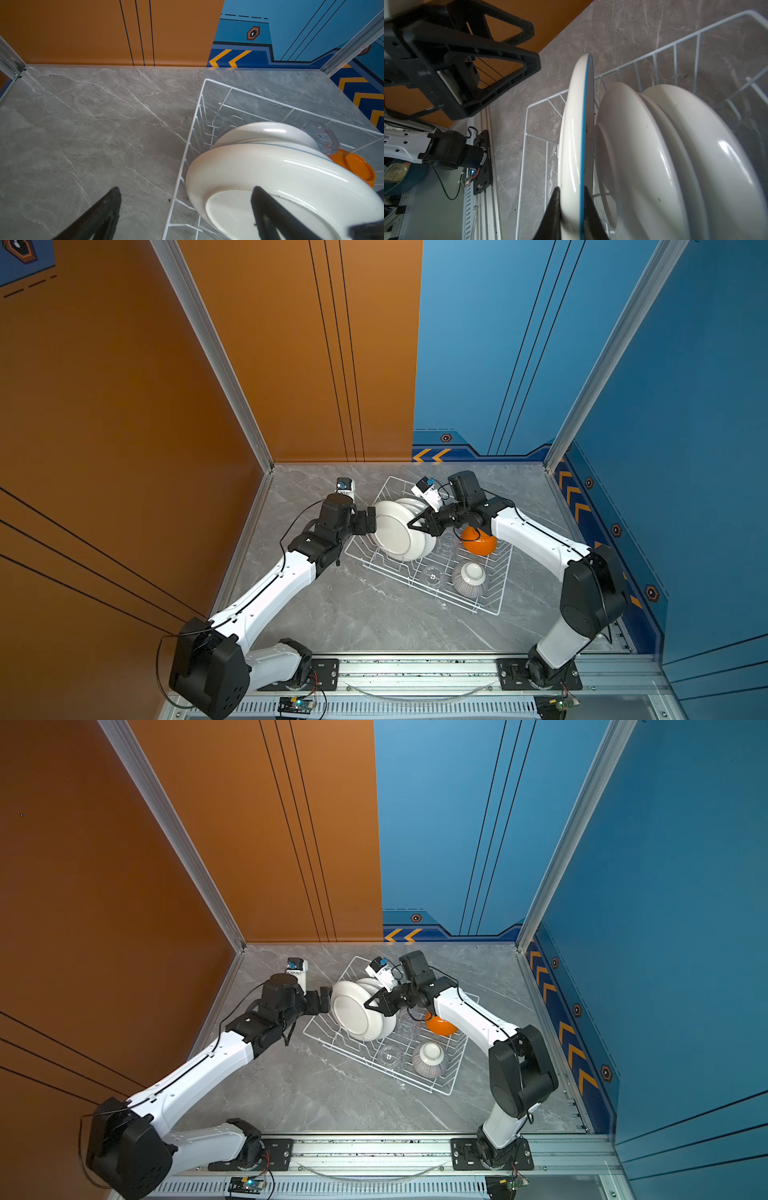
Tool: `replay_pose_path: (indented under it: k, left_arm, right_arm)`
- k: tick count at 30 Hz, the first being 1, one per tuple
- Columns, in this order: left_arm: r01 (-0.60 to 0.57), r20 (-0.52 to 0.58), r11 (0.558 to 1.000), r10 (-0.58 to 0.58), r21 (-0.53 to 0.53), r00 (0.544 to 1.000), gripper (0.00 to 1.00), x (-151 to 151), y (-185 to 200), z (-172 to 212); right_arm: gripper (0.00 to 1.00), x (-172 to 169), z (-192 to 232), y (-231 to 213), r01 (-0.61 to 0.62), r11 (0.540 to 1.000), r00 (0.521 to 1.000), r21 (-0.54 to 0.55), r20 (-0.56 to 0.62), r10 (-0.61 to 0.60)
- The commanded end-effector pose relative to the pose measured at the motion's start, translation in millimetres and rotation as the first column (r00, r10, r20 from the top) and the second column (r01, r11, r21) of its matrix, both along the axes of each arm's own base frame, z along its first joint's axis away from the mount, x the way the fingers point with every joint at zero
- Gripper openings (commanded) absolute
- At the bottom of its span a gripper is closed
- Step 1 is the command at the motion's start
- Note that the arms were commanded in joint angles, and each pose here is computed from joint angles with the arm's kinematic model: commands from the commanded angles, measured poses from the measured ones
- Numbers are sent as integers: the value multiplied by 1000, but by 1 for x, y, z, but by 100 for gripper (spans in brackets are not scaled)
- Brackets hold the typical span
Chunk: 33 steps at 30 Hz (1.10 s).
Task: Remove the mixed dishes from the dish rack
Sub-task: 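Grasp the watermelon-print plate rim with the right gripper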
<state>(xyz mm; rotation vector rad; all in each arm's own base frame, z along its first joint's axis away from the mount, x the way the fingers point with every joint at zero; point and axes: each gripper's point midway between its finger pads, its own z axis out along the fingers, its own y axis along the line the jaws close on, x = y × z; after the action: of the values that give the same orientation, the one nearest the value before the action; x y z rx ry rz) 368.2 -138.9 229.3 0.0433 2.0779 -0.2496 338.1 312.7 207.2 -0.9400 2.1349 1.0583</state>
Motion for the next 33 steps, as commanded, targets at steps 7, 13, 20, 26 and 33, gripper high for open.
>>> replay_pose_path:
  k: [7,13,20,26,33]
  left_arm:
    - [-22,6,1000,22,-12,1000,98,-5,5,0]
    - [-32,17,999,32,-14,999,98,-7,8,3]
    - [-41,26,999,42,-12,999,98,-9,11,5]
    - [-39,28,999,39,-11,999,98,-7,9,6]
    - [-32,26,999,32,-9,999,98,-7,6,5]
  right_arm:
    - [0,19,71,-19,165,982,980,97,100,-174]
    - [0,30,79,-27,208,970,971,126,96,-220]
    - [0,37,99,-28,224,956,965,190,94,-245]
    - [0,39,111,-29,236,947,960,216,101,-262]
    - [0,44,121,-33,268,935,947,232,116,-300]
